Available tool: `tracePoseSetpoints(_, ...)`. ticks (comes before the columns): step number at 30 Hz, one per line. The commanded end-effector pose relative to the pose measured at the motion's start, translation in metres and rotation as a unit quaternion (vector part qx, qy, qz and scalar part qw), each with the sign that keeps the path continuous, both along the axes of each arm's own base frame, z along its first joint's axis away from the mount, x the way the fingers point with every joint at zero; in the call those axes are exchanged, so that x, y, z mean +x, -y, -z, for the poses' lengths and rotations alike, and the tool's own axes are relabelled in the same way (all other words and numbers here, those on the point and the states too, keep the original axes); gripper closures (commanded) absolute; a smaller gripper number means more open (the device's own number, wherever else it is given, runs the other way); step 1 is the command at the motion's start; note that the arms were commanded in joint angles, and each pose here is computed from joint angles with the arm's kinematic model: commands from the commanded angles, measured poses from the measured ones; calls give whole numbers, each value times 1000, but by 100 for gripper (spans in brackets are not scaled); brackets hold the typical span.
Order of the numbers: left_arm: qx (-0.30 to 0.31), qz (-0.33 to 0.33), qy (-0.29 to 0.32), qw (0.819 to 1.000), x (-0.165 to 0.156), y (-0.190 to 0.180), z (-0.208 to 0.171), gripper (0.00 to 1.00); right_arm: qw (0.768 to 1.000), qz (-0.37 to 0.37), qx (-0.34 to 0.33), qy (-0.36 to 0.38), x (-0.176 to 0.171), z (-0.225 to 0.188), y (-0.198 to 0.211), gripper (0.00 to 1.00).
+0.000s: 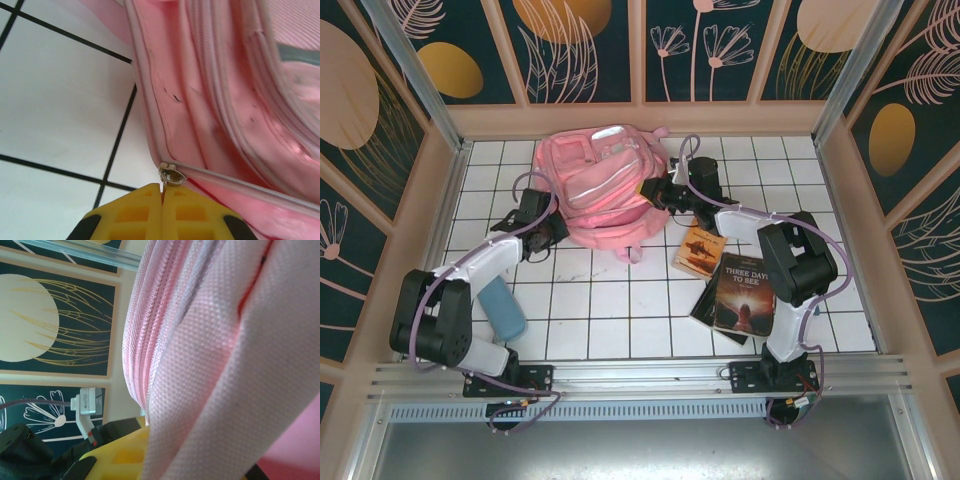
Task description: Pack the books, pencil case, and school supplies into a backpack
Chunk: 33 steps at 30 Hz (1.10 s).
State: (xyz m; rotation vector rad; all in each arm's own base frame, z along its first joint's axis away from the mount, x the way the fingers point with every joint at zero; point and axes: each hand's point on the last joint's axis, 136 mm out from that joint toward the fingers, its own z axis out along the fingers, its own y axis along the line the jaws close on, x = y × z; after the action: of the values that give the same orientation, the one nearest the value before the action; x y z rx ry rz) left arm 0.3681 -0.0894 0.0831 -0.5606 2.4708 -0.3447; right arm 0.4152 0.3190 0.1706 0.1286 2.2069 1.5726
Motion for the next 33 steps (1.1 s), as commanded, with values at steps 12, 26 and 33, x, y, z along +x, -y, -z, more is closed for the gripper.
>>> tracePoseSetpoints(12,61,-117,27,991,51,-84,-23,62,998,-1,7,58,7,-36,3,79)
tracePoseSetpoints(26,-15,1,67,998,26,-28,-74,30,884,239,-396,-72,-57,52,178,22)
tracePoseSetpoints(33,-49,86,91,991,30,46,-86,27,836,256,-458,-160,-129,87,242,13)
